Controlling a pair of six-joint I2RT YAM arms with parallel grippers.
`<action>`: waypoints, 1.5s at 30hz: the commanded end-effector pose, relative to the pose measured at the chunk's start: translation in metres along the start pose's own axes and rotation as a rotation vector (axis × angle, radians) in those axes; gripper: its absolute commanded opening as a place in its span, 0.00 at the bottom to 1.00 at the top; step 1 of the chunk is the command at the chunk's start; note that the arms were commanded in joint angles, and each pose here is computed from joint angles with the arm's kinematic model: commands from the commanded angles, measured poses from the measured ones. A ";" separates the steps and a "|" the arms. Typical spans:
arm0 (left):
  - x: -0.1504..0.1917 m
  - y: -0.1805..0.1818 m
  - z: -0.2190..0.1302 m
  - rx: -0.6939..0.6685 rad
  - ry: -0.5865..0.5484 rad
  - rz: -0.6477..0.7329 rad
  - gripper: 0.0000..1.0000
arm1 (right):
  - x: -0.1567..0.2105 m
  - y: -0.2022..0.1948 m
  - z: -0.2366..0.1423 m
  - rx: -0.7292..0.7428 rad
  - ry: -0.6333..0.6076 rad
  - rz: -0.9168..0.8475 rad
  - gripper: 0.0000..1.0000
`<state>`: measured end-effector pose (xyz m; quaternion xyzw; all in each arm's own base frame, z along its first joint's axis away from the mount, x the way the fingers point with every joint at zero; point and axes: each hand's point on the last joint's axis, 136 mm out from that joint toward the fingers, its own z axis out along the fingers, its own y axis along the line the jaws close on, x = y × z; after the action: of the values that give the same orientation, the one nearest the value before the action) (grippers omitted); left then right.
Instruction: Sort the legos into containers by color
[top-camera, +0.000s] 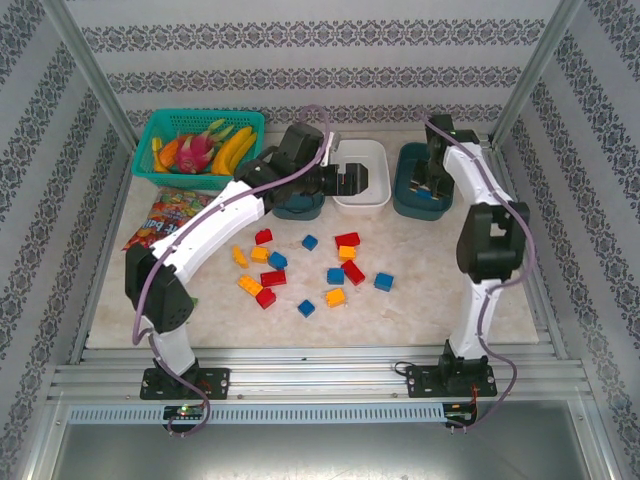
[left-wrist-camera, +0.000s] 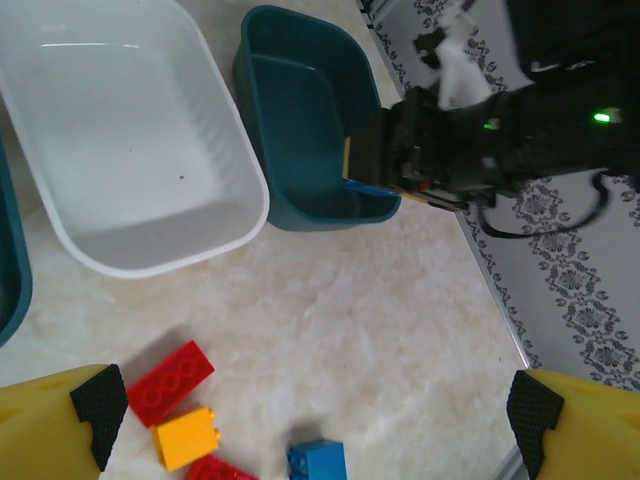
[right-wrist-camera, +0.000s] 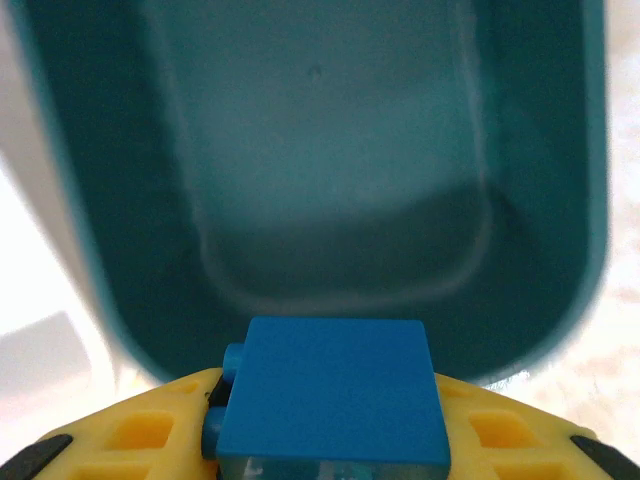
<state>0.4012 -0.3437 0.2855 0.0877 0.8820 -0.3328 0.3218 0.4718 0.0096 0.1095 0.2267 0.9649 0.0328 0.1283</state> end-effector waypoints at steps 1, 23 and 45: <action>-0.007 -0.005 0.005 0.017 0.016 0.009 1.00 | -0.010 0.004 0.020 -0.022 0.053 -0.008 0.36; 0.002 0.015 0.016 -0.036 0.058 -0.035 1.00 | -0.048 0.012 0.051 -0.052 0.071 0.024 0.70; 0.124 0.213 -0.117 -0.594 0.099 -0.693 0.92 | 0.194 0.153 -0.181 -0.822 -0.262 -0.492 0.77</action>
<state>0.3487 -0.1390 0.1984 -0.2195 0.9312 -0.1851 0.2247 0.3463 0.1885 0.2698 -0.0052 0.8937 0.2917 0.3408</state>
